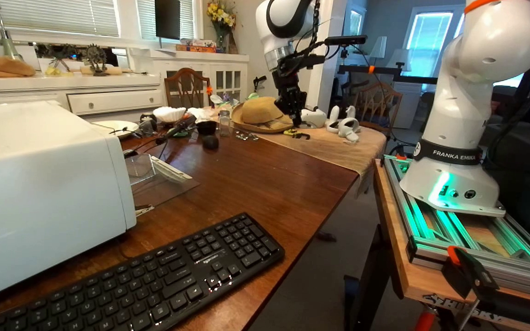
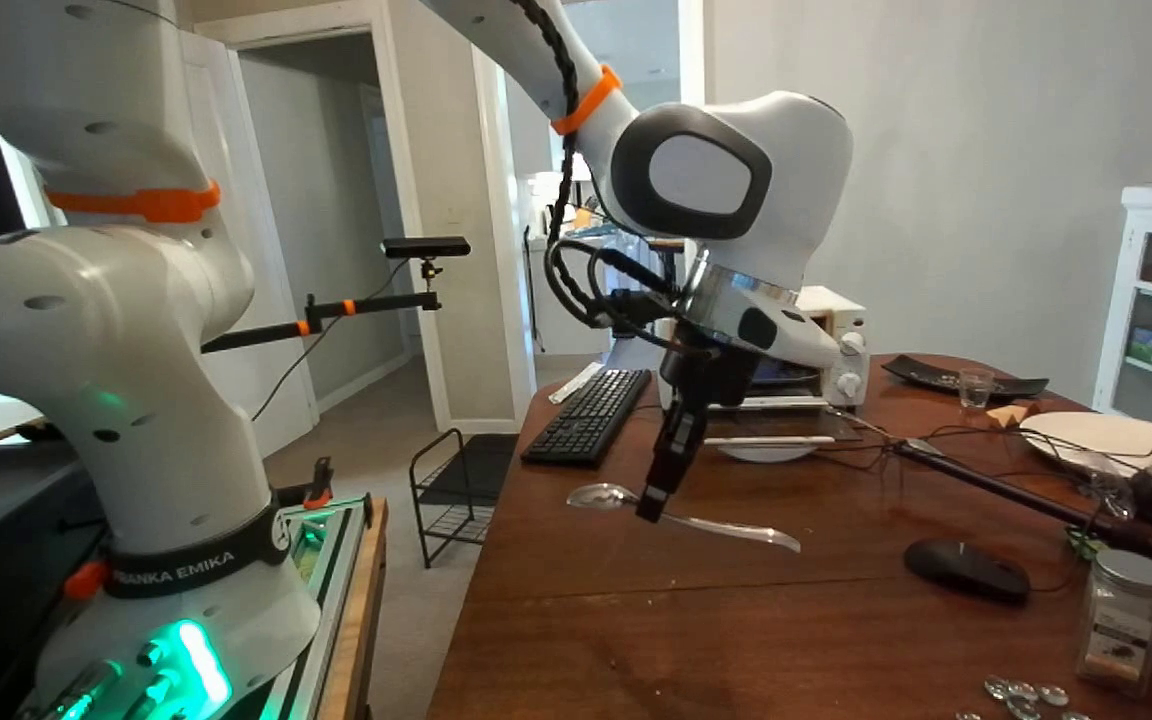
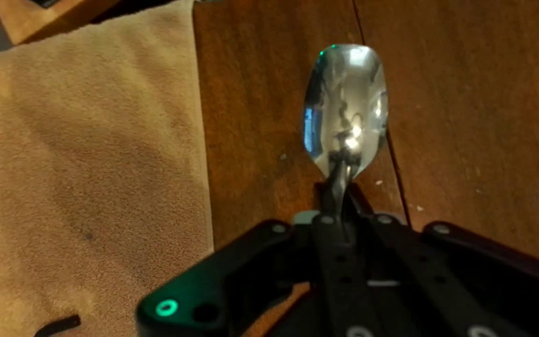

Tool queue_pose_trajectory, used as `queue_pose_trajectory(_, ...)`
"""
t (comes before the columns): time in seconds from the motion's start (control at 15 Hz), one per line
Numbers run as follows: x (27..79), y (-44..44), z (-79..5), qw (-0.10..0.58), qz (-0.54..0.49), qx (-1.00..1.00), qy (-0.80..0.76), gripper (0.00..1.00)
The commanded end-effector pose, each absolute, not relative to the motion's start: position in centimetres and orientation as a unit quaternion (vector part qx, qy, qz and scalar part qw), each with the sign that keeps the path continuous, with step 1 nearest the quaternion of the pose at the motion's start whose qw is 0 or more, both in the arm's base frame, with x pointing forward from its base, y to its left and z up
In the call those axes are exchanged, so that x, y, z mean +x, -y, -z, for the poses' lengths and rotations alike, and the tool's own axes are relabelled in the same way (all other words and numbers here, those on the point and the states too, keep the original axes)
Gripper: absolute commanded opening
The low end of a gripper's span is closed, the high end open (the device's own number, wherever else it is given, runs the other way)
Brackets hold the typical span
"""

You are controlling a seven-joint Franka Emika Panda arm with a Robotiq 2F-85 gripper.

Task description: Use the silver spoon to pull out the oven rack then put the blue masking tape on top of the oven.

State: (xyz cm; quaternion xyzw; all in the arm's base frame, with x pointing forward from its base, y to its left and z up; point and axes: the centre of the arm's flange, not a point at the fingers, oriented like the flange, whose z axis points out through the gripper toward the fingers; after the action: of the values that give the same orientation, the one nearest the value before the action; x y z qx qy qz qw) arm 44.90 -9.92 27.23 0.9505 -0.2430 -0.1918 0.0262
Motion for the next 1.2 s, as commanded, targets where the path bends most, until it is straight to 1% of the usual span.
queue_pose_trajectory(0.0,43.7,10.7,-29.5,0.055,0.221,0.962,0.152,0.02)
queue_pose_trajectory(0.13,44.1,11.2,-29.9,0.077,0.235,0.963,0.106,0.02)
queue_pose_trajectory(0.2,44.6,11.8,-29.9,0.104,0.245,0.959,0.094,0.02)
queue_pose_trajectory(0.27,43.9,11.1,-29.3,0.073,0.229,0.962,0.13,0.09)
queue_pose_trajectory(0.4,44.2,11.5,-29.7,0.09,0.235,0.961,0.113,0.09)
queue_pose_trajectory(0.67,44.3,11.5,-29.7,0.094,0.237,0.961,0.108,0.09)
queue_pose_trajectory(0.73,44.3,11.5,-29.7,0.094,0.237,0.961,0.107,0.02)
queue_pose_trajectory(0.87,46.3,10.8,-30.6,0.105,0.215,0.971,0.025,0.02)
queue_pose_trajectory(1.13,52.9,7.6,-33.5,0.117,0.19,0.972,-0.075,0.02)
